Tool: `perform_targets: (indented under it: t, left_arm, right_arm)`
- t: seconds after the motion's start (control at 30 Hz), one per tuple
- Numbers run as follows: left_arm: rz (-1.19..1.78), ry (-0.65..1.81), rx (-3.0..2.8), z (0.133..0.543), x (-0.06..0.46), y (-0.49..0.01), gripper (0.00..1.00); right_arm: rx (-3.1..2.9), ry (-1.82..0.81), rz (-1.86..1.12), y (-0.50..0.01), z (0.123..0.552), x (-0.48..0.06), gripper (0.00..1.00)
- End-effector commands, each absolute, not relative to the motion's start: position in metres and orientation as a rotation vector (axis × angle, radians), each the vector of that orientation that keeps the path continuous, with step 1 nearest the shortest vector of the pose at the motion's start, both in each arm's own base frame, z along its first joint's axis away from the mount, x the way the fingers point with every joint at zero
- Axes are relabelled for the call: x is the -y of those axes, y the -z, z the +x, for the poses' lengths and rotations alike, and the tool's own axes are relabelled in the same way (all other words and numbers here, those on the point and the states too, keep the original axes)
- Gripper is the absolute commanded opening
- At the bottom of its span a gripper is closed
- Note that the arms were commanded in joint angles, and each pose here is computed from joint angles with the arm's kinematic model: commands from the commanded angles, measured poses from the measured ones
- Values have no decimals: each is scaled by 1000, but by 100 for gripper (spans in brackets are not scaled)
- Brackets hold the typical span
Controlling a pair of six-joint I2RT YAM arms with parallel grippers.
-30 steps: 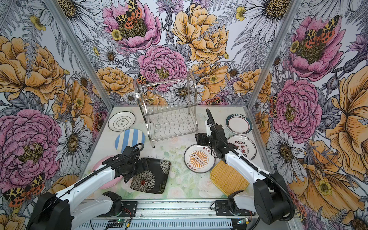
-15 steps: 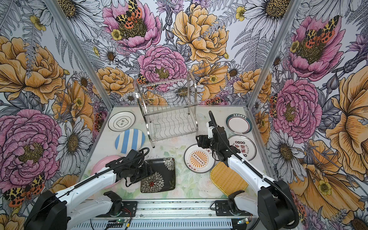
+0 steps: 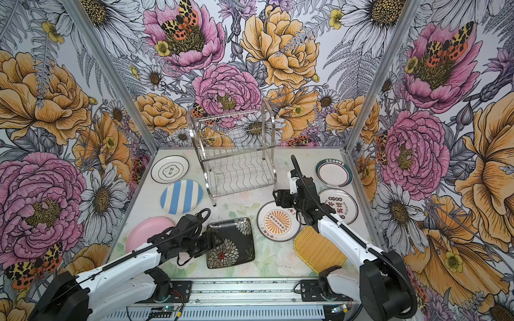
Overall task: Load plates into a dish rack
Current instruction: Move the plate to the bottom-center of the table, then pick up the plate from the bottom-center of the table.
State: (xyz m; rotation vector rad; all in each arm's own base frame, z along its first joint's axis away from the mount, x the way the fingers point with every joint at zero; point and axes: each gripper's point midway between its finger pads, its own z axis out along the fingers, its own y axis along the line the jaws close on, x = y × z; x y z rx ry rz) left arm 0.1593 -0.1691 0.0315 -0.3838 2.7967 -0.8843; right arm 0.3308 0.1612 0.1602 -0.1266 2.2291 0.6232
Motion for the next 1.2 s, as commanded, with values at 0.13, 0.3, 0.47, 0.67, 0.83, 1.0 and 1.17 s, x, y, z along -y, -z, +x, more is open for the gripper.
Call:
perform_targets:
  t: [0.13,0.3,0.47,0.67,0.83,1.0,1.17]
  left_arm:
    - [-420,947,-2764,158,162,-25,65]
    - [-404,935,-2782,149,157,-16,55]
    - [-389,933,-2776,147,155,-13,47]
    - [-394,915,-2788,142,152,-7,32]
    - [-398,905,-2793,141,150,-6,18]
    - [-408,907,-2789,141,150,-7,5]
    - [-446,925,-2756,143,148,-14,0]
  right_arm:
    - [-2210,-660,-171,-171,333,-171,78]
    - [-2204,-675,-198,-173,334,-174,78]
    - [-2209,-685,-206,-172,334,-175,78]
    - [-2219,-692,-208,-168,333,-174,78]
    - [-2224,-696,-206,-166,333,-173,78]
    - [-2229,-700,-210,-164,332,-174,78]
    - [-2238,-706,-212,-161,332,-174,79]
